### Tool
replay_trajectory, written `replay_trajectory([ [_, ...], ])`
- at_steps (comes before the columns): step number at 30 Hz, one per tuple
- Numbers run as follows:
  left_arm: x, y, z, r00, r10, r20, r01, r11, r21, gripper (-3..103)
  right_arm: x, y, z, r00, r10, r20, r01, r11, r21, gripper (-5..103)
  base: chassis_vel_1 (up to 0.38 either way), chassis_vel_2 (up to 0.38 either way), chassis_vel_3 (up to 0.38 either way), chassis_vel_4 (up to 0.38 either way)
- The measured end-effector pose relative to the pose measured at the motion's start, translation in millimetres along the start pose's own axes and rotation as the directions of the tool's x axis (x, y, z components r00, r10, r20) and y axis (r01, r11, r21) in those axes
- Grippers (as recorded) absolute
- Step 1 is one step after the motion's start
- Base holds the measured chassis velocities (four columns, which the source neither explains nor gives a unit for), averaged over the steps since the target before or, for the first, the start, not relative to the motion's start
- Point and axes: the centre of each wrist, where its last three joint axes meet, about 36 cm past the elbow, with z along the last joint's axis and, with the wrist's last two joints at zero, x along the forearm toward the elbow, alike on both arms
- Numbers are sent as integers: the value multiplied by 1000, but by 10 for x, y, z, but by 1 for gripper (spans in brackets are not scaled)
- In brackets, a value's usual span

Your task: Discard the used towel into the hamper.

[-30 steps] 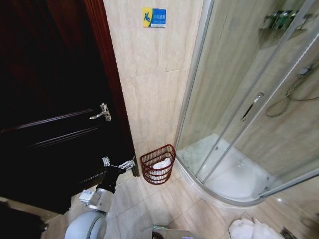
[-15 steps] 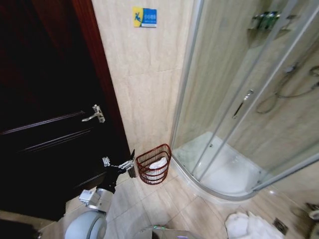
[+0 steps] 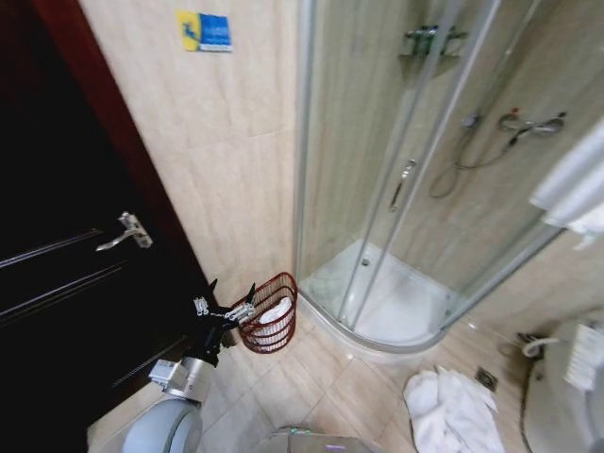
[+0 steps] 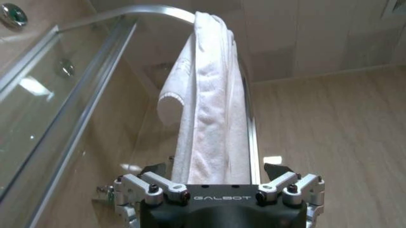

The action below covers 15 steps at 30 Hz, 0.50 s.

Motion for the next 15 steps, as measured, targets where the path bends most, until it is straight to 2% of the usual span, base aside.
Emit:
replay_trajectory([
  [15, 0, 0, 0, 1000, 0, 0, 0, 1000, 0, 100, 19, -89, 44, 999, 1, 33, -1, 1000, -5, 100, -15, -17, 14, 14],
])
